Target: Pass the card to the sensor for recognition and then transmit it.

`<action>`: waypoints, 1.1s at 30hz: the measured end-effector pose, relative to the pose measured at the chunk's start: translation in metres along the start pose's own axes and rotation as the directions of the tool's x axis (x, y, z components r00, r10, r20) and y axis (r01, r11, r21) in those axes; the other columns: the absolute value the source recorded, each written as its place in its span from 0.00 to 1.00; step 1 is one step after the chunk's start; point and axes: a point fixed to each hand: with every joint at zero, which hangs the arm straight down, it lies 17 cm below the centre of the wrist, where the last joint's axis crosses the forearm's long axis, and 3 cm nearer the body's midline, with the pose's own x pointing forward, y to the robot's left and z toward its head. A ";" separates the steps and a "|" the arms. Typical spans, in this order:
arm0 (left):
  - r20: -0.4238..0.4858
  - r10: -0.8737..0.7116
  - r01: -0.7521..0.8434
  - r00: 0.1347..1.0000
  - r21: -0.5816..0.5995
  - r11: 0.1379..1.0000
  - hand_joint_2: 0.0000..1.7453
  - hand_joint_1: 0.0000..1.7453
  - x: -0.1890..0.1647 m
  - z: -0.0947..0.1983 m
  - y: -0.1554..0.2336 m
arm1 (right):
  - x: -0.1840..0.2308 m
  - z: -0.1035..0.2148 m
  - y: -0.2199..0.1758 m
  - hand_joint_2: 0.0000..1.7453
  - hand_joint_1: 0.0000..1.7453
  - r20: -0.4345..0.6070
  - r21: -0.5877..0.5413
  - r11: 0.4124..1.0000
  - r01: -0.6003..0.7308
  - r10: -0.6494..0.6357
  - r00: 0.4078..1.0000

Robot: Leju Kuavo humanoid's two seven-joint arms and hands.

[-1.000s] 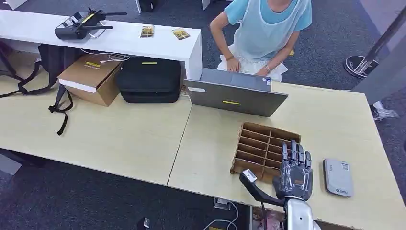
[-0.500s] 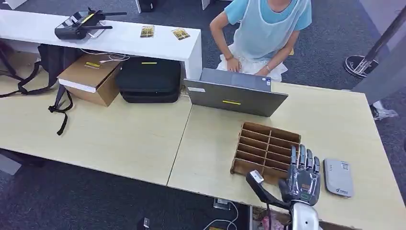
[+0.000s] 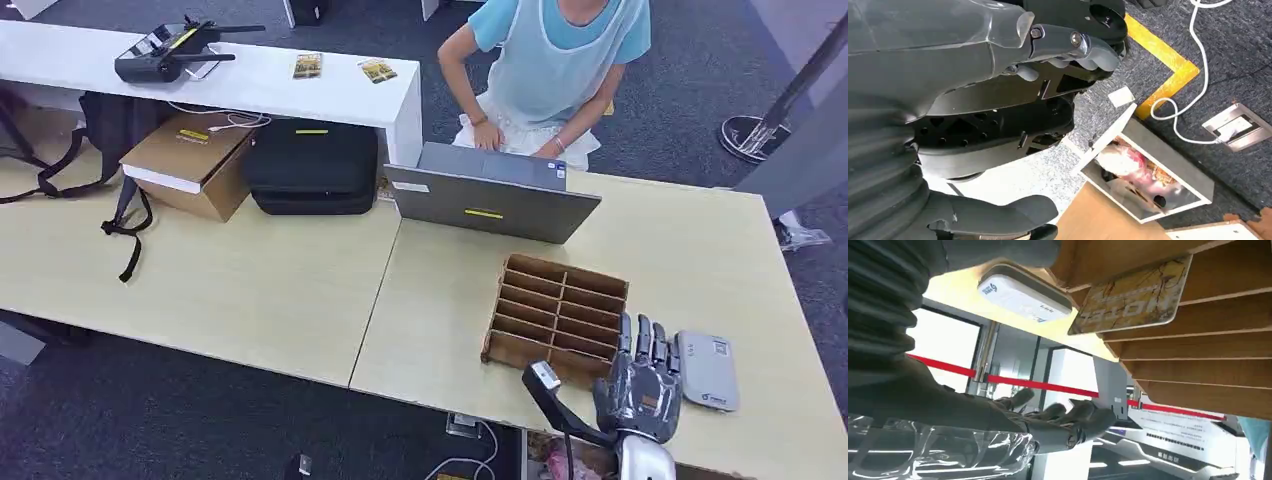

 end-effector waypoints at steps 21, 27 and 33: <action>0.000 0.001 -0.001 1.000 0.000 1.000 1.00 0.00 0.000 0.000 0.000 | 0.012 -0.001 -0.002 1.00 0.16 0.030 0.014 1.000 -0.011 0.011 0.999; 0.000 -0.001 0.001 1.000 -0.001 1.000 1.00 0.00 0.000 0.000 0.000 | 0.024 -0.002 -0.001 1.00 0.16 0.061 0.020 1.000 -0.021 0.020 0.998; 0.000 -0.001 0.001 1.000 -0.001 1.000 1.00 0.00 0.000 0.000 -0.001 | 0.029 -0.004 0.000 1.00 0.22 0.072 0.022 0.999 -0.026 0.024 0.997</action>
